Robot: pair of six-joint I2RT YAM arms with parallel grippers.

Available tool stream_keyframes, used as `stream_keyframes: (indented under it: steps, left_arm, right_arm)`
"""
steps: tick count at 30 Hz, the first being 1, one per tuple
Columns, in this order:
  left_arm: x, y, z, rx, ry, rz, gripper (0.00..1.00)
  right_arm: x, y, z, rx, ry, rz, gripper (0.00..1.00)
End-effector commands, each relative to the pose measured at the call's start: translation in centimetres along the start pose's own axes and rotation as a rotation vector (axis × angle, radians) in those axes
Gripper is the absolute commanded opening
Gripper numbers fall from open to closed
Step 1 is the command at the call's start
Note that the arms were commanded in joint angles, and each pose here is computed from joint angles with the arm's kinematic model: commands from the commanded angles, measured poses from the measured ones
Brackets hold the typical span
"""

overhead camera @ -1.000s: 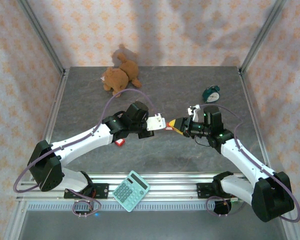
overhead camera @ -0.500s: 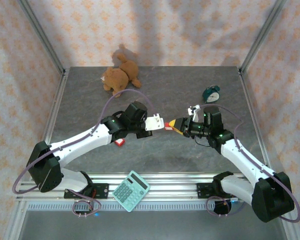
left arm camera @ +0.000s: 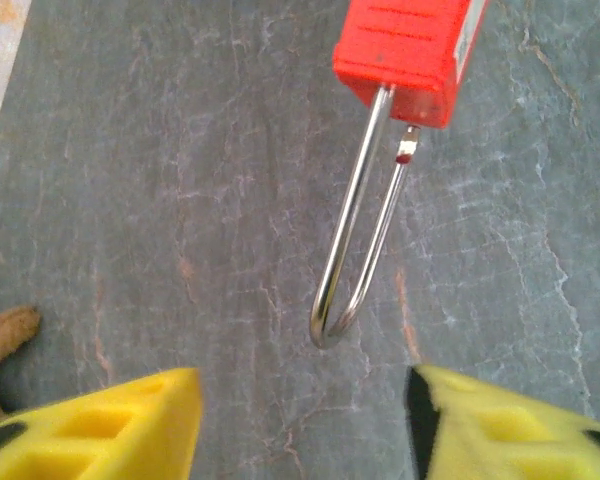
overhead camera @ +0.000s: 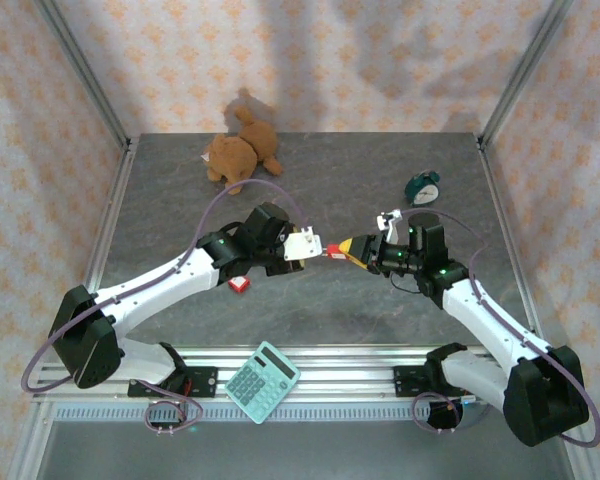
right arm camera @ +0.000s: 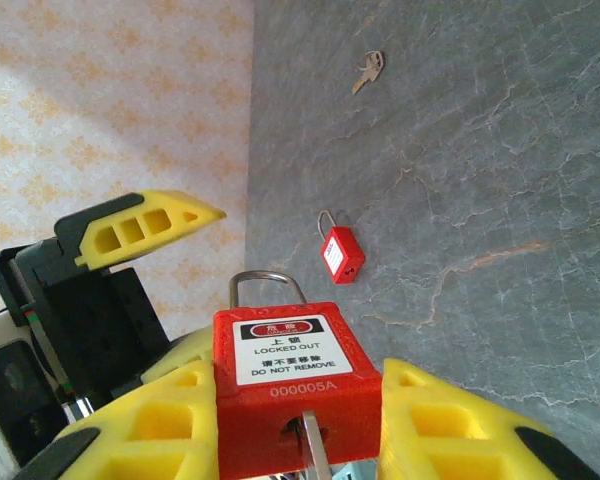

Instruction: Unlock with the key

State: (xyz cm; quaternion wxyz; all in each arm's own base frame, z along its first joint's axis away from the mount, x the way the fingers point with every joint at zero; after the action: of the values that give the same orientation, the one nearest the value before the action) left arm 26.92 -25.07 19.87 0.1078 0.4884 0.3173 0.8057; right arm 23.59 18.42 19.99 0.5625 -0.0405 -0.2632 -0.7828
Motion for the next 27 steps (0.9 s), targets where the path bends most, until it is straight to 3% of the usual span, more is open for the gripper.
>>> stream_keyframes:
  steps: [1,9,19,22,27]
  left_arm:
    - [1.2,1.8,0.3,-0.008,0.009,-0.029,0.67]
    - [-0.4,5.9,-2.7,-0.105,-0.062,-0.113,0.67]
    - [-2.8,7.5,-3.1,-0.105,-0.079,-0.134,0.58]
    - [-3.0,7.4,-3.2,-0.11,-0.079,-0.133,0.52]
    - [-3.0,7.2,-3.0,-0.102,-0.065,-0.135,0.31]
  right_arm:
    - [0.2,0.4,0.5,0.036,0.015,-0.014,0.27]
    - [0.2,0.0,0.7,0.041,0.024,0.004,0.27]
    - [0.2,-0.6,1.1,0.063,0.035,0.029,0.28]
    - [0.3,-0.7,1.2,0.068,0.035,0.029,0.28]
    - [0.3,-0.7,1.1,0.067,0.028,0.026,0.28]
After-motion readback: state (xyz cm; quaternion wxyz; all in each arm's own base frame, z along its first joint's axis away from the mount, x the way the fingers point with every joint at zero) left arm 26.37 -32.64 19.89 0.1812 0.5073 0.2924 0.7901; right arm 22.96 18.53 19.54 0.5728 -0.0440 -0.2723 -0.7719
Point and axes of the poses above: each hand's point on the last joint's axis, 136 mm out from that joint toward the fingers, its own x axis back along the fingers, its own z axis along the line the jaws close on, y = z × x, the point moved 3 cm from there along x, back along the fingers, and after that the axes turned 9 degrees about x, right-handed, at the moved point
